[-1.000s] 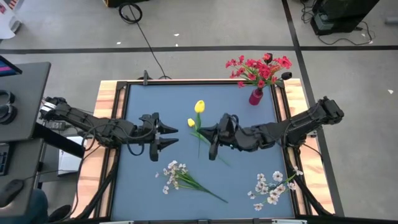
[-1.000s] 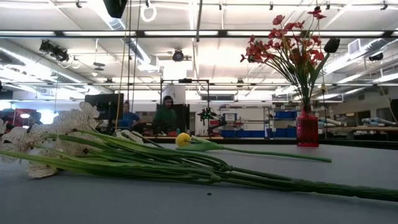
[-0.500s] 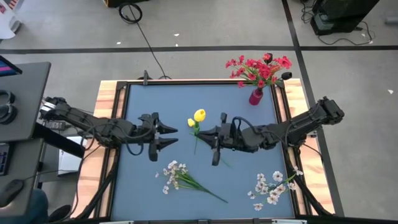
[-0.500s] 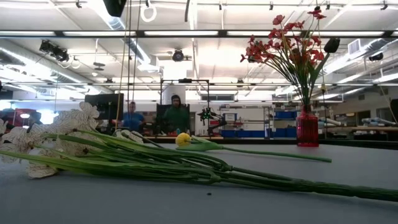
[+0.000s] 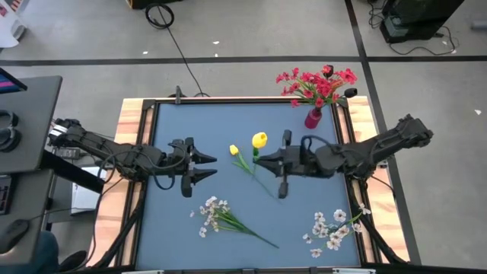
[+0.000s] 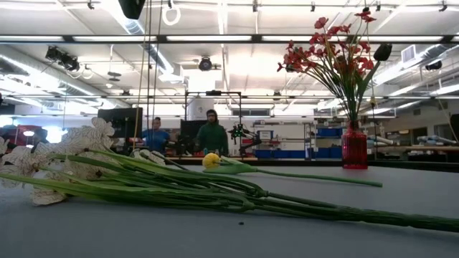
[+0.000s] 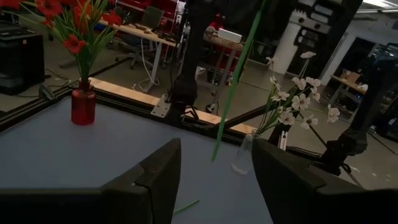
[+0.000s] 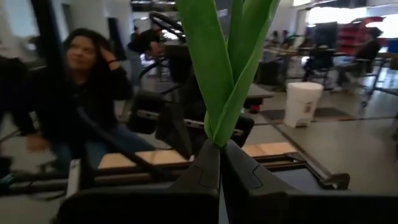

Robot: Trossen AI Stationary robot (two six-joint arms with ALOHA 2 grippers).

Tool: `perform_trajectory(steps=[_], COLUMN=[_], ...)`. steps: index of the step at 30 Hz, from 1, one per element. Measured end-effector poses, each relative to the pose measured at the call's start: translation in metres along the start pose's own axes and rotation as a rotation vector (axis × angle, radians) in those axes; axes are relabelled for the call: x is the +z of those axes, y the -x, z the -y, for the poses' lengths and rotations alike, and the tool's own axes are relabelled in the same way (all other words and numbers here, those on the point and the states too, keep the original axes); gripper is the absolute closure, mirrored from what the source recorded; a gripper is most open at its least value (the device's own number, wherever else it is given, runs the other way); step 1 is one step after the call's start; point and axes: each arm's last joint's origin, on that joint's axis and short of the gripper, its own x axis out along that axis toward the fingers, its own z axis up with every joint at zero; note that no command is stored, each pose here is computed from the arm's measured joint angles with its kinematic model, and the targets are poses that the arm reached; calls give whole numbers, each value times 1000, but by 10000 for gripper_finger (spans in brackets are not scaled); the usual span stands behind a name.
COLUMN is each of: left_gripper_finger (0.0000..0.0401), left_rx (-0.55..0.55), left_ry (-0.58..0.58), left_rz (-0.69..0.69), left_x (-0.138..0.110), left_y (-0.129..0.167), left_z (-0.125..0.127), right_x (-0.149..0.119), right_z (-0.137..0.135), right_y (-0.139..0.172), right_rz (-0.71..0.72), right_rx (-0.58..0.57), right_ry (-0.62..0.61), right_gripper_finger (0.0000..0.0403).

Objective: Sort flowers into vase by color
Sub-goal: Put the right yellow tulip into the transparent vase

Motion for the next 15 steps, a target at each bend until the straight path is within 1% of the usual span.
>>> perform_trajectory(steps=[4,11,13,15], left_gripper_finger=[198,198,198,198], left_rx=[0,0,0,0], left_ry=[-1,-1,-1,-1], left_rz=[-1,-3,-3,-3], left_x=[0,0,0,0], left_y=[0,0,0,0], left_z=[0,0,0,0], right_x=[6,5,1,0], right_z=[5,11,11,12], right_y=[18,38,42,46], right_rz=[-18,-35,-63,-95], right_rx=[141,432,523,578], right_ry=[-2,-84,-82,-69], right_gripper_finger=[397,398,398,399])
